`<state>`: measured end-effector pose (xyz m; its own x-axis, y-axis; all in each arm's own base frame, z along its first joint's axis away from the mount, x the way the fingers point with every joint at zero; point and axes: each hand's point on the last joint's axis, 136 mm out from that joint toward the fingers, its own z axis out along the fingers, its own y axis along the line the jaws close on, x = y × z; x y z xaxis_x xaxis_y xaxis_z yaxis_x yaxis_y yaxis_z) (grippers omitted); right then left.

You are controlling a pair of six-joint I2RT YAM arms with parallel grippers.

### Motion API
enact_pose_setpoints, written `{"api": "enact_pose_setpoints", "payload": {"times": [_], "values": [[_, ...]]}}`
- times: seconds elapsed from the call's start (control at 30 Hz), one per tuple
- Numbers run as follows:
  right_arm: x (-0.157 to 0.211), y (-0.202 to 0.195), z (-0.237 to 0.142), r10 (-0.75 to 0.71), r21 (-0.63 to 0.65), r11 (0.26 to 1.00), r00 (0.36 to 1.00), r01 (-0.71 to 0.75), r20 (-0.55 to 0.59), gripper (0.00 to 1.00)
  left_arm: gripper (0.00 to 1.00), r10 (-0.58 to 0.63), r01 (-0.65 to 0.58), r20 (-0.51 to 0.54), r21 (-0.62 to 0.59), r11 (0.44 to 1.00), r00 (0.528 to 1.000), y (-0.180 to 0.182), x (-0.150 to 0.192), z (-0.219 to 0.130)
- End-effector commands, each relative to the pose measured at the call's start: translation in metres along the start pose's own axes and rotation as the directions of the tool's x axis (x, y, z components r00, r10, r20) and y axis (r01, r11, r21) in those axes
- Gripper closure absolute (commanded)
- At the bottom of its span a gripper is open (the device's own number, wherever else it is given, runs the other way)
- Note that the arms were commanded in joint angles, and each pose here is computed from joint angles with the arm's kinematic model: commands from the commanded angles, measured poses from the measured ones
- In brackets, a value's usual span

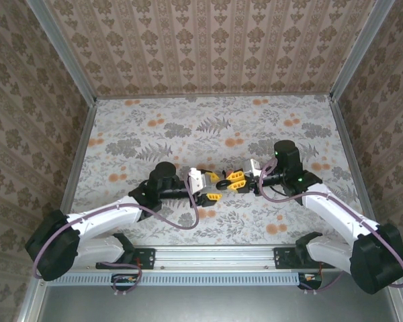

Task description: Insert wireless bluetooth earbuds into charging case

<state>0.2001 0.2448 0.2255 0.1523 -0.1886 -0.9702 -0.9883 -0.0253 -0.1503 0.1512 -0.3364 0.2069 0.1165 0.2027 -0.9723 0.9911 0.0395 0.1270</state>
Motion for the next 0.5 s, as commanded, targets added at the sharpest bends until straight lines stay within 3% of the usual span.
{"api": "enact_pose_setpoints", "payload": {"times": [0.0,0.33,0.47], "values": [[-0.0027,0.0035,0.0006,0.016,-0.038,0.999,0.999,-0.015,0.029,0.87,0.48,0.005,-0.008,0.062,0.038,0.999,0.998,-0.0055,-0.0167,0.0],[-0.0018,0.0006,0.0019,0.026,-0.033,0.999,0.999,-0.025,0.026,0.87,0.62,0.005,-0.007,0.063,0.037,0.999,0.998,-0.0045,-0.0193,0.0036],[-0.0036,0.0007,0.0015,0.023,-0.033,0.999,0.999,-0.022,0.03,0.87,0.73,0.004,-0.006,0.055,0.036,0.999,0.998,-0.0049,-0.0175,0.0048]]}}
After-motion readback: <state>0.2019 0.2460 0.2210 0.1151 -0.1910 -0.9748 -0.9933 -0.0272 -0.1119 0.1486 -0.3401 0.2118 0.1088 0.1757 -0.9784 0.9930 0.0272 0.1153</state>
